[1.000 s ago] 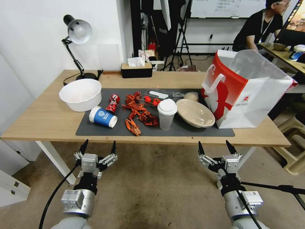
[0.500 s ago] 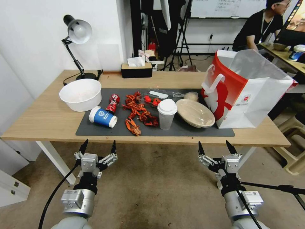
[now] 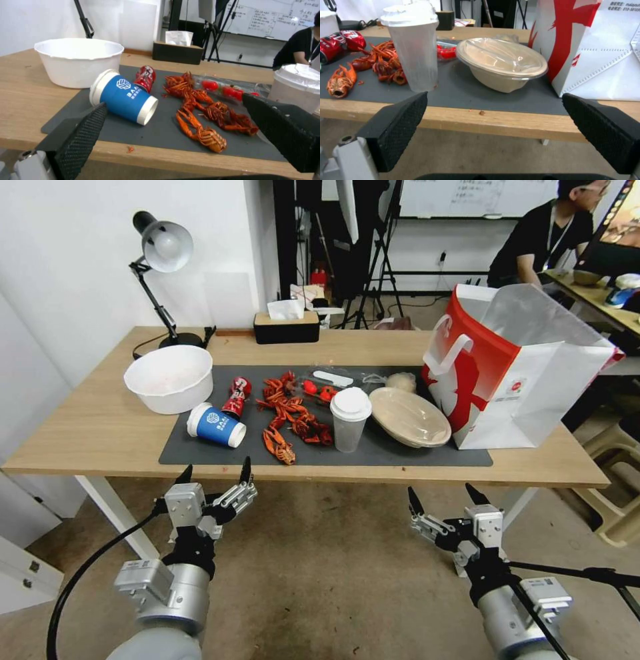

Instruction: Pick up the trash from the table and place it into the takeout bag.

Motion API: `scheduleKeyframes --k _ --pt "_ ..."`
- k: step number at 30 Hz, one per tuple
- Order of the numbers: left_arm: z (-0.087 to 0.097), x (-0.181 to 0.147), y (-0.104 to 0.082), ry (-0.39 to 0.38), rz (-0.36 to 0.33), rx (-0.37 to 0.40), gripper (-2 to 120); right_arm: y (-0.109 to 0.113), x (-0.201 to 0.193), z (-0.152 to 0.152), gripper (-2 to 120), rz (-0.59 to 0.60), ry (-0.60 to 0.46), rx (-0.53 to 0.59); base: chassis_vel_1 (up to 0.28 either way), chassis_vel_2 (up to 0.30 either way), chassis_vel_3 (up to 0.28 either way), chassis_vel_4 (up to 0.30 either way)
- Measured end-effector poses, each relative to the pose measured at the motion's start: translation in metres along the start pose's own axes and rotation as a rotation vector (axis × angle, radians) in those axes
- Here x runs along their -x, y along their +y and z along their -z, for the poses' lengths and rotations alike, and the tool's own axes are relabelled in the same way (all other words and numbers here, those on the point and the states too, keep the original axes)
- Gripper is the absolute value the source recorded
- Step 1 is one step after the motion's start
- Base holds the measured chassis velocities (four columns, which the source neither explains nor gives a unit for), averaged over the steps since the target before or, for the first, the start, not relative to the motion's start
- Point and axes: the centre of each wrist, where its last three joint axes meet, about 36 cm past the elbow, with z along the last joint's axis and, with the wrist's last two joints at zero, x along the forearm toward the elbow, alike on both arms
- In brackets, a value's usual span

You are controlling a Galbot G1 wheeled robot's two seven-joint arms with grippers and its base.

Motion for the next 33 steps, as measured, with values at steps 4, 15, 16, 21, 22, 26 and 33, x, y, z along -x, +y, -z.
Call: scheduleKeyframes --k 4,15,16,21,22,26,33 --pt "-0.001 0.001 0.001 -0.001 -0.002 0.004 100 0.0 0.001 -0.001 100 -0.002 0.0 -0.001 0.0 0.0 0.0 0.0" --pt "-0.008 0.002 0.002 -0.006 -0.007 0.01 100 -0.001 0.002 -0.002 100 -0.009 -0.002 -0.006 0.0 0.0 0.0 0.0" --pt "-0.008 0.002 0.002 -0.006 -0.007 0.01 100 -0.001 0.002 -0.002 100 -0.009 -0.002 -0.006 0.0 0.0 0.0 0.0" --pt "-0.011 0.004 0.003 -0.008 -0.006 0.015 100 -0.001 0.003 -0.003 100 -0.011 -0.006 -0.004 0.0 0.0 0.0 0.0" --pt "-0.013 0.005 0.004 -0.01 -0.006 0.019 100 -0.001 0.003 -0.003 100 -0.01 -0.007 0.004 0.0 0.0 0.0 0.0" --pt "-0.017 0.007 0.007 -0.014 -0.001 0.03 100 -0.001 0.005 -0.003 100 -0.007 -0.012 0.039 0.0 0.0 0.0 0.0" --pt "-0.02 0.009 0.009 -0.017 0.003 0.039 100 0.0 0.006 -0.003 100 -0.004 -0.013 0.088 0.0 0.0 0.0 0.0"
